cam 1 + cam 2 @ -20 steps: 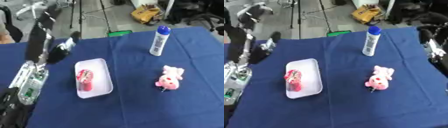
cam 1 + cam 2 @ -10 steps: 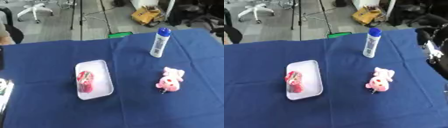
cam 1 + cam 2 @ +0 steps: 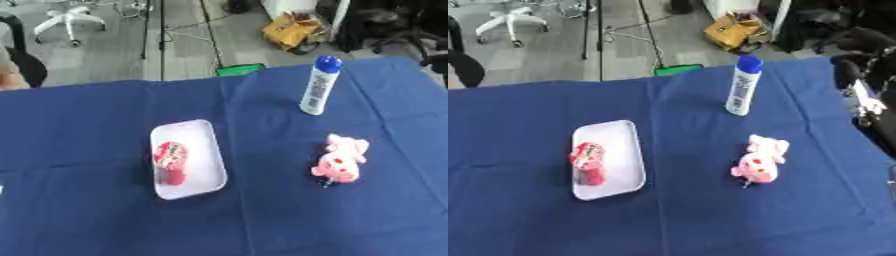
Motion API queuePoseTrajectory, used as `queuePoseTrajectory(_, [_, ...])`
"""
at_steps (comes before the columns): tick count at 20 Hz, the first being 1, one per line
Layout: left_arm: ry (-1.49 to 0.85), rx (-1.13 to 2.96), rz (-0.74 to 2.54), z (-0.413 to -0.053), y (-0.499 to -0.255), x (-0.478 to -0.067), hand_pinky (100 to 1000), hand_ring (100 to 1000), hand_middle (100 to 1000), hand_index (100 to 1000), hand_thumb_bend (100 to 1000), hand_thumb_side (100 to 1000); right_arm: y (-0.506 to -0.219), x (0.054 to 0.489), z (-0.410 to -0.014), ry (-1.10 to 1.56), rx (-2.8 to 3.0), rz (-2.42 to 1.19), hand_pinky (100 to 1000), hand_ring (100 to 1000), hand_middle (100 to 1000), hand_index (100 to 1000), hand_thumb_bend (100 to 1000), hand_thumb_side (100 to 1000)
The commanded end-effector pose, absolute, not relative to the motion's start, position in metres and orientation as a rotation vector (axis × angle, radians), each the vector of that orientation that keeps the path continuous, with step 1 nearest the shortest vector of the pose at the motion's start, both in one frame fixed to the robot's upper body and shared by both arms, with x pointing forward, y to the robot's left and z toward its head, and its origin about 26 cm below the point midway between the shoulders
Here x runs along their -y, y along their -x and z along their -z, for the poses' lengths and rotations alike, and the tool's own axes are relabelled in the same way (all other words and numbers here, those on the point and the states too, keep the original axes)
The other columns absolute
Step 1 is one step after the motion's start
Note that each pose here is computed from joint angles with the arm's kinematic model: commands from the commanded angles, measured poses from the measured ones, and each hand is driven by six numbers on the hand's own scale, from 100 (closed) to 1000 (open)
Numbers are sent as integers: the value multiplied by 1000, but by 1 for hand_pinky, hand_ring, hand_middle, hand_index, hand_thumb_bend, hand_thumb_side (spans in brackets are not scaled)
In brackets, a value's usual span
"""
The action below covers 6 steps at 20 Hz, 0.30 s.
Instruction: Pick up objects on the table and place them in the box.
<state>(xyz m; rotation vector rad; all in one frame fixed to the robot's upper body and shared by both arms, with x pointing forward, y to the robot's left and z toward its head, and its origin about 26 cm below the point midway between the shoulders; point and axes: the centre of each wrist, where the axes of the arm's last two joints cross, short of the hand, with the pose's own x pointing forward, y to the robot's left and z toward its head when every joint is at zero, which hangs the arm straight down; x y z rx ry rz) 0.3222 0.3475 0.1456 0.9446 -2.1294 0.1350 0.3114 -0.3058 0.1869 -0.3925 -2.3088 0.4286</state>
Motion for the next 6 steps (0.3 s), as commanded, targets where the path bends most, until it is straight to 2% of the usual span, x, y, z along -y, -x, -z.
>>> queuePoseTrajectory(1, [-906,2187,-159,-157,-319,-347,853,843,839,887,540,964,-309,310,-196,426,2330,-447,789,766,783,913,350,609])
queuePoseTrajectory(6, [-847,2199,-196,-157,-317,-346,840,827,826,879,536,960,-309,310,-197,430,2330,-444,789,766,784,909,349,609])
